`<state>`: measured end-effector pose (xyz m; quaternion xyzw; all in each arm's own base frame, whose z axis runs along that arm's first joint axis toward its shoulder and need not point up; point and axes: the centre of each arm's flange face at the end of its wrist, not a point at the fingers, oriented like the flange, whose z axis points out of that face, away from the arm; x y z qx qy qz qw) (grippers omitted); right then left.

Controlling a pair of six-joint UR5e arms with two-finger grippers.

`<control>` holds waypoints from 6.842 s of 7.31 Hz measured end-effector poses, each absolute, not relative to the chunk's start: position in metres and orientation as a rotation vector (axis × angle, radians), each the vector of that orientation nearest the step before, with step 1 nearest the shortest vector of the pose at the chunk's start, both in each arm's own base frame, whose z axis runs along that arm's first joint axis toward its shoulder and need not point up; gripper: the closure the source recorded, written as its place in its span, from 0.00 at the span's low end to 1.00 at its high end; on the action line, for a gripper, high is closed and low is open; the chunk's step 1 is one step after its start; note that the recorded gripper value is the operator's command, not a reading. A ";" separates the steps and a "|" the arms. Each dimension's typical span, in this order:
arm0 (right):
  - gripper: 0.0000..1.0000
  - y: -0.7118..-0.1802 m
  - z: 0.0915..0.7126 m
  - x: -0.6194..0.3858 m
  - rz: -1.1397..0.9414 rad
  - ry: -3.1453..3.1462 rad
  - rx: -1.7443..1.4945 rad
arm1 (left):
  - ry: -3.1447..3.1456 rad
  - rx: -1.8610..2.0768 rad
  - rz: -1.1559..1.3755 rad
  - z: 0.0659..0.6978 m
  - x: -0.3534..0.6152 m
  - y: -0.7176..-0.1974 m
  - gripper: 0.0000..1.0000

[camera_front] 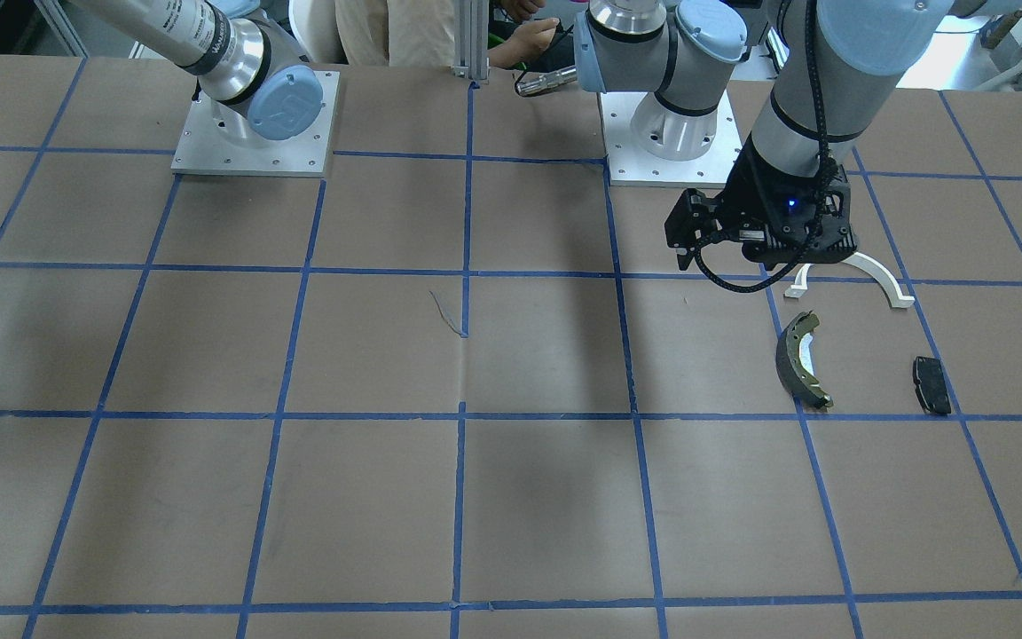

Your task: Place bearing gear from tray to pile

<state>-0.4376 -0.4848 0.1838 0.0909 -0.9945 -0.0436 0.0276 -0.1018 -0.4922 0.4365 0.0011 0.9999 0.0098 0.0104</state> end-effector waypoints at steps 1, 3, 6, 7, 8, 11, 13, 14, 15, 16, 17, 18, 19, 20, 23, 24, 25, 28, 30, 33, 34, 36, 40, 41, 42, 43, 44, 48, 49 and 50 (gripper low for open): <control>0.88 -0.485 0.184 -0.438 -0.135 -3.070 0.283 | 3.121 0.003 0.029 0.437 -0.102 -0.492 0.00; 0.93 -0.485 0.183 -0.438 -0.136 -3.070 0.288 | 3.121 0.003 0.028 0.436 -0.102 -0.493 0.00; 0.94 -0.488 0.196 -0.433 -0.123 -3.063 0.254 | 3.121 0.003 0.029 0.437 -0.102 -0.492 0.00; 0.95 -0.499 0.204 -0.412 -0.120 -3.070 0.236 | 3.121 0.003 0.028 0.437 -0.102 -0.492 0.00; 0.95 -0.519 0.219 -0.372 -0.124 -3.080 0.227 | 3.122 0.003 0.027 0.437 -0.102 -0.493 0.00; 0.95 -0.590 0.268 -0.174 -0.086 -3.125 0.134 | 3.121 0.003 0.030 0.437 -0.102 -0.492 0.00; 0.96 -0.614 0.280 0.000 -0.043 -3.138 0.031 | 3.122 0.004 0.029 0.437 -0.102 -0.492 0.00; 0.96 -0.608 0.280 0.088 -0.033 -3.144 -0.041 | 3.122 0.004 0.028 0.437 -0.102 -0.492 0.00; 0.95 -0.593 0.277 0.175 -0.007 -3.145 -0.110 | 3.122 0.004 0.028 0.437 -0.102 -0.492 0.00; 0.91 -0.573 0.269 0.249 0.029 -3.151 -0.135 | 3.121 0.004 0.029 0.437 -0.102 -0.492 0.00; 0.87 -0.548 0.256 0.313 0.046 -3.159 -0.110 | 3.121 0.004 0.030 0.437 -0.102 -0.492 0.00; 0.81 -0.524 0.241 0.363 0.061 -3.168 -0.044 | 3.121 0.004 0.030 0.437 -0.102 -0.492 0.00; 0.49 -0.507 0.229 0.395 0.070 -3.175 0.014 | 3.121 0.003 0.031 0.436 -0.102 -0.492 0.00; 0.00 -0.498 0.222 0.409 0.069 -3.183 0.040 | 3.121 0.002 0.031 0.436 -0.102 -0.492 0.00; 0.00 -0.523 0.242 0.374 0.090 -3.197 -0.050 | 3.124 -0.004 0.068 0.426 -0.101 -0.498 0.00; 0.00 -0.548 0.261 0.322 0.075 -3.187 -0.078 | 3.127 -0.010 0.080 0.421 -0.099 -0.501 0.00; 0.00 -0.573 0.278 0.252 0.046 -3.172 -0.053 | 3.132 -0.016 0.082 0.410 -0.100 -0.506 0.00; 0.00 -0.610 0.298 0.011 -0.016 -3.106 0.096 | 3.134 0.025 0.028 0.344 -0.161 -0.507 0.00; 0.00 -0.596 0.303 -0.130 -0.027 -3.078 0.069 | 3.135 0.081 0.016 0.296 -0.225 -0.503 0.03; 0.04 -0.537 0.291 -0.310 -0.004 -3.055 0.095 | 3.161 0.137 0.006 0.235 -0.275 -0.508 0.11; 0.05 -0.518 0.278 -0.356 0.007 -3.042 0.113 | 3.164 0.141 0.013 0.219 -0.280 -0.512 0.11; 0.18 -0.495 0.231 -0.424 0.038 -3.008 0.155 | 3.162 0.148 0.031 0.191 -0.285 -0.517 0.21; 0.37 -0.479 0.196 -0.451 0.009 -3.006 0.208 | 3.163 0.178 0.018 0.168 -0.297 -0.518 0.40; 0.37 -0.479 0.194 -0.452 0.003 -3.005 0.229 | 3.164 0.180 0.019 0.168 -0.297 -0.518 0.85; 0.37 -0.479 0.189 -0.454 -0.002 -3.007 0.246 | 3.164 0.181 0.021 0.167 -0.298 -0.518 1.00; 0.37 -0.480 0.186 -0.455 -0.003 -3.008 0.257 | 3.167 0.182 0.023 0.167 -0.298 -0.517 1.00; 0.38 -0.480 0.185 -0.456 -0.001 -3.003 0.268 | 3.169 0.185 0.021 0.167 -0.299 -0.517 1.00; 0.81 -0.478 0.185 -0.460 -0.035 -2.977 0.285 | 3.158 0.179 -0.003 0.205 -0.260 -0.546 1.00; 0.84 -0.477 0.184 -0.461 -0.051 -2.971 0.285 | 3.156 0.153 0.009 0.227 -0.224 -0.567 1.00; 0.88 -0.477 0.184 -0.462 -0.058 -2.969 0.284 | 3.152 0.148 0.023 0.251 -0.184 -0.586 1.00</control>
